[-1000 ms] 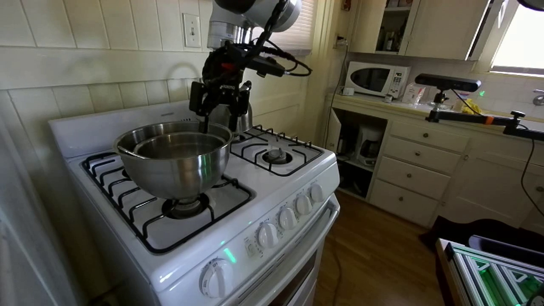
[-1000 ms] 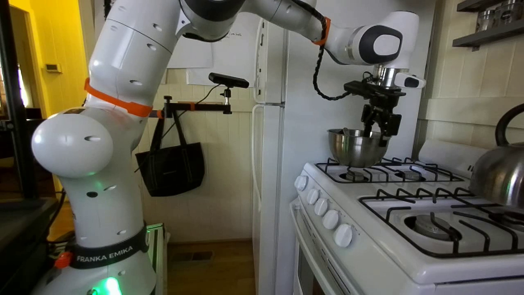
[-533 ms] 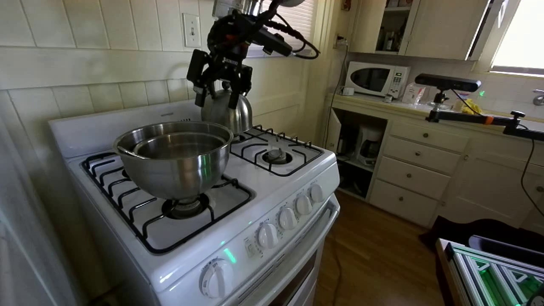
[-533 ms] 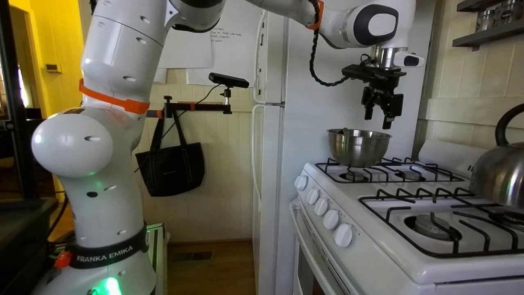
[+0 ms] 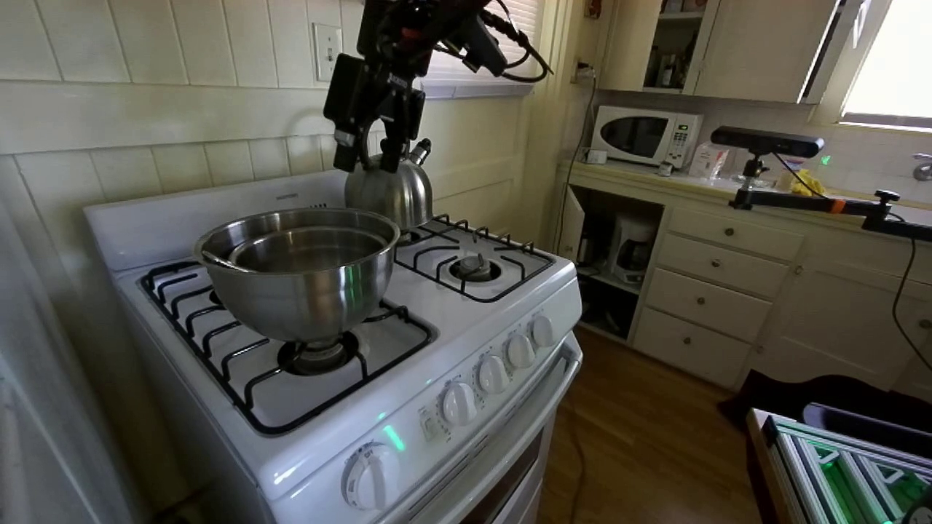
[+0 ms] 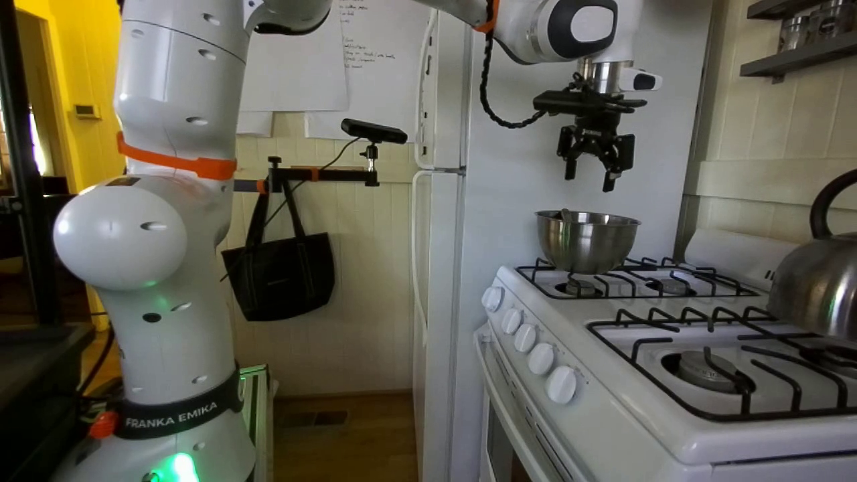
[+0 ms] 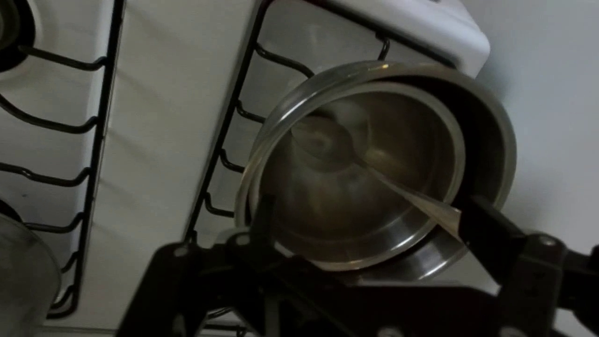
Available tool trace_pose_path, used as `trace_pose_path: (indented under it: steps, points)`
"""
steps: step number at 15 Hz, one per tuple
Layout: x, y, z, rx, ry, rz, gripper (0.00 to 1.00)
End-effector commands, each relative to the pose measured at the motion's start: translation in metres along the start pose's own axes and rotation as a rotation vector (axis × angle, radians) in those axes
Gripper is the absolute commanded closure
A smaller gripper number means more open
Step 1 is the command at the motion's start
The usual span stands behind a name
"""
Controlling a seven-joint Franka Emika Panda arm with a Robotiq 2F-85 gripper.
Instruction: Move the silver kettle to the back right plate of the stove then move the silver bowl forwards and remove the silver spoon from the bowl.
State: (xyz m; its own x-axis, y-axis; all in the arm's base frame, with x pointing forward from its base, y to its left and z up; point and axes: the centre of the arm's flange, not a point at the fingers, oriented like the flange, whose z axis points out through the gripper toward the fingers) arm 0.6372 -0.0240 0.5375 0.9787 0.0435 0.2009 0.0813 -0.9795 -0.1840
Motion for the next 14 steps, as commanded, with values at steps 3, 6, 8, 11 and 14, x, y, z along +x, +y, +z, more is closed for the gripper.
trace_pose_path:
  steps: [3,6,8,11,14]
  points:
    - [-0.013,-0.003,0.014,0.003,-0.073,-0.299,0.00]
    - [-0.013,-0.013,0.010,0.013,-0.083,-0.459,0.00]
    - [-0.013,-0.020,0.010,0.020,-0.090,-0.564,0.00]
    - [-0.007,-0.022,0.012,0.033,-0.075,-0.557,0.00]
    - [-0.006,-0.024,0.008,0.068,-0.045,-0.648,0.00]
